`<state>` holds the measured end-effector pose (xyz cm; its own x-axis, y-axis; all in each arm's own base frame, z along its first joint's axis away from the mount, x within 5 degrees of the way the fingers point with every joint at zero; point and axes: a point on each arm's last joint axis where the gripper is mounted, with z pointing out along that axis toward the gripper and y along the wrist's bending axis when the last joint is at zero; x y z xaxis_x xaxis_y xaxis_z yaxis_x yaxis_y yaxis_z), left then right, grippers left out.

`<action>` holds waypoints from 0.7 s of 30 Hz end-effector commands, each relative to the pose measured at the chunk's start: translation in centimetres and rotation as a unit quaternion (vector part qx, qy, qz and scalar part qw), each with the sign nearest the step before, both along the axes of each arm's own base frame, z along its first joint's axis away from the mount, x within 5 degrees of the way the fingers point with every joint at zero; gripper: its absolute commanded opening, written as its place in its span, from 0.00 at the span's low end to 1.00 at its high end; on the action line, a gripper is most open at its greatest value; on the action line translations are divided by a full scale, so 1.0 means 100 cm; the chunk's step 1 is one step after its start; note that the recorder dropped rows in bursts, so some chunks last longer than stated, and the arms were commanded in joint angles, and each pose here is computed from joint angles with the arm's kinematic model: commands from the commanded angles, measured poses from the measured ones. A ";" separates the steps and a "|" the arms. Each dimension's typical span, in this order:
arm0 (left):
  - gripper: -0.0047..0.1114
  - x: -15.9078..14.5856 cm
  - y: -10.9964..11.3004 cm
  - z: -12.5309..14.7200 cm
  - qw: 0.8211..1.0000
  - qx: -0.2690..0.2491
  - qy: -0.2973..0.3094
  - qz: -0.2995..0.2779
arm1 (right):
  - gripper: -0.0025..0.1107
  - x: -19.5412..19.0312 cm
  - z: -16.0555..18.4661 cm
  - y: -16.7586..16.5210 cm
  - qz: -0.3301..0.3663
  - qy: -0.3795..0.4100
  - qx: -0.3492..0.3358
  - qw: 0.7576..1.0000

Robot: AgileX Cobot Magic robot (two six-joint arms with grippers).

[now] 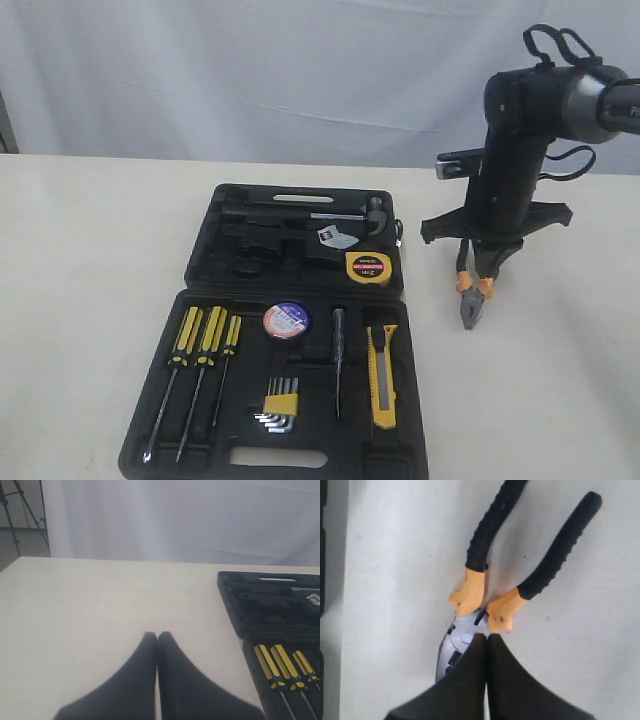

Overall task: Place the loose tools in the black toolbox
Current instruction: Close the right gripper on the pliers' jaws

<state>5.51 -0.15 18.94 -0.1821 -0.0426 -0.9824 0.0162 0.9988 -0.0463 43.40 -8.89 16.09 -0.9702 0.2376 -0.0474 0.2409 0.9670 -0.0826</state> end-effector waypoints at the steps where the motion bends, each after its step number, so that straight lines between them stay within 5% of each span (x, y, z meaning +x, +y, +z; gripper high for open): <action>1: 0.04 0.000 0.000 -0.001 1.000 -0.002 0.000 -0.001 | 0.02 -0.002 0.004 0.003 0.012 -0.002 0.042 0.999; 13: 0.04 0.000 0.000 -0.001 1.000 -0.001 0.000 -0.001 | 0.02 0.002 -0.018 0.015 0.005 0.015 0.076 0.997; 21: 0.04 0.000 0.000 -0.001 1.000 -0.001 0.000 -0.001 | 0.02 -0.026 0.074 0.008 -0.032 -0.054 0.009 0.998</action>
